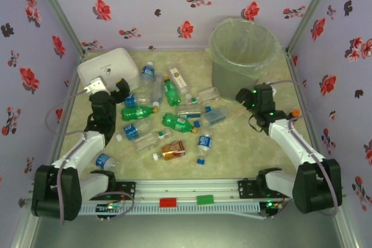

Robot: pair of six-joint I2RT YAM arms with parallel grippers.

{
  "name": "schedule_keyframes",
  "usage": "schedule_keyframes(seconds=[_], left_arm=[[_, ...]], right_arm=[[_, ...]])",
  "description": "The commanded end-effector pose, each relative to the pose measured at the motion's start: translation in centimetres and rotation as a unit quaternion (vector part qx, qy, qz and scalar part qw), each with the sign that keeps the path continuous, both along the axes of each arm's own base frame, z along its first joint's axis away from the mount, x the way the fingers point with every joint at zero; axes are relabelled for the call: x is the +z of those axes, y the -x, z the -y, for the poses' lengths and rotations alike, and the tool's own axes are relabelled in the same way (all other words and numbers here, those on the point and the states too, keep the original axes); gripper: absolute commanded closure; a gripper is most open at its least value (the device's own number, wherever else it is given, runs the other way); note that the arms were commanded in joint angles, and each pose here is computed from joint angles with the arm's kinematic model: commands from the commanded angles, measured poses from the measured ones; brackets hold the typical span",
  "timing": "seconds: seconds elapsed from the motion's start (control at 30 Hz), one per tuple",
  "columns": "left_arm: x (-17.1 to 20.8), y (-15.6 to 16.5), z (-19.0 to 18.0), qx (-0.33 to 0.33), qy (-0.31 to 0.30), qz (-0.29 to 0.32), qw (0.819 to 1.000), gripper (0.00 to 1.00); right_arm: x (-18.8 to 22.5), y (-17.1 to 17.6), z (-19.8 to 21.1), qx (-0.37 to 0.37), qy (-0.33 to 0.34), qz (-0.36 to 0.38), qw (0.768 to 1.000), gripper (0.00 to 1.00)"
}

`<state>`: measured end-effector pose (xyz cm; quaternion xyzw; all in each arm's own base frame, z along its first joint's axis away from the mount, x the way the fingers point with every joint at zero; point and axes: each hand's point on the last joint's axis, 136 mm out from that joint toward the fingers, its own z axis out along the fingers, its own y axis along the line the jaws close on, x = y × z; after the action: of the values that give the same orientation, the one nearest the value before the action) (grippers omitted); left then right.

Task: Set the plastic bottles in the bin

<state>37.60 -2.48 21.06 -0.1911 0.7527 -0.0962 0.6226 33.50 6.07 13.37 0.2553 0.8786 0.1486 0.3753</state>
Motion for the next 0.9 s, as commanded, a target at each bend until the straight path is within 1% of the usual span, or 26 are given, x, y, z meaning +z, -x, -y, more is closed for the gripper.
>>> schedule_keyframes(seconds=[0.0,0.1,0.2,0.23,0.3,0.4,0.6,0.77,0.83,0.87], left_arm=[[-1.8,-0.2,4.2,-0.059,0.049,-0.056,0.996,0.0],[-3.0,-0.2,7.5,-0.095,0.059,-0.072,0.991,0.0],[-3.8,-0.5,10.1,-0.124,0.061,-0.074,0.988,0.0],[-4.0,-0.6,10.6,-0.13,0.06,-0.076,0.987,0.0],[-4.3,-1.2,11.5,-0.141,0.058,-0.084,0.985,0.0],[-4.4,-1.9,12.0,-0.146,0.056,-0.088,0.984,0.0],[-4.5,-2.3,12.2,-0.15,0.044,-0.089,0.984,0.0],[-4.8,-1.5,11.7,-0.147,0.034,-0.097,0.984,0.0],[-5.1,-1.2,11.4,-0.141,0.032,-0.1,0.984,0.0],[-5.2,-1.0,11.2,-0.138,0.03,-0.101,0.985,0.0]], right_arm=[[-3.6,4.7,-3.9,0.02,-0.036,-0.111,0.993,0.11],[-4.3,7.1,-7.0,0.074,0.008,-0.146,0.986,0.11],[-4.5,9.1,-8.2,0.099,0.067,-0.164,0.979,0.1],[-4.6,9.6,-8.8,0.108,0.073,-0.166,0.978,0.1],[-4.7,10.5,-10.3,0.125,0.064,-0.164,0.976,0.1],[-5.0,11.6,-12.8,0.158,0.052,-0.156,0.974,0.1],[-7.1,12.5,-16.2,0.204,0.039,-0.185,0.961,0.09],[-9.1,12.8,-16.3,0.208,0.058,-0.213,0.953,0.13],[-9.6,12.9,-16.4,0.209,0.061,-0.219,0.951,0.16],[-9.7,12.8,-16.5,0.21,0.061,-0.22,0.951,0.2]])
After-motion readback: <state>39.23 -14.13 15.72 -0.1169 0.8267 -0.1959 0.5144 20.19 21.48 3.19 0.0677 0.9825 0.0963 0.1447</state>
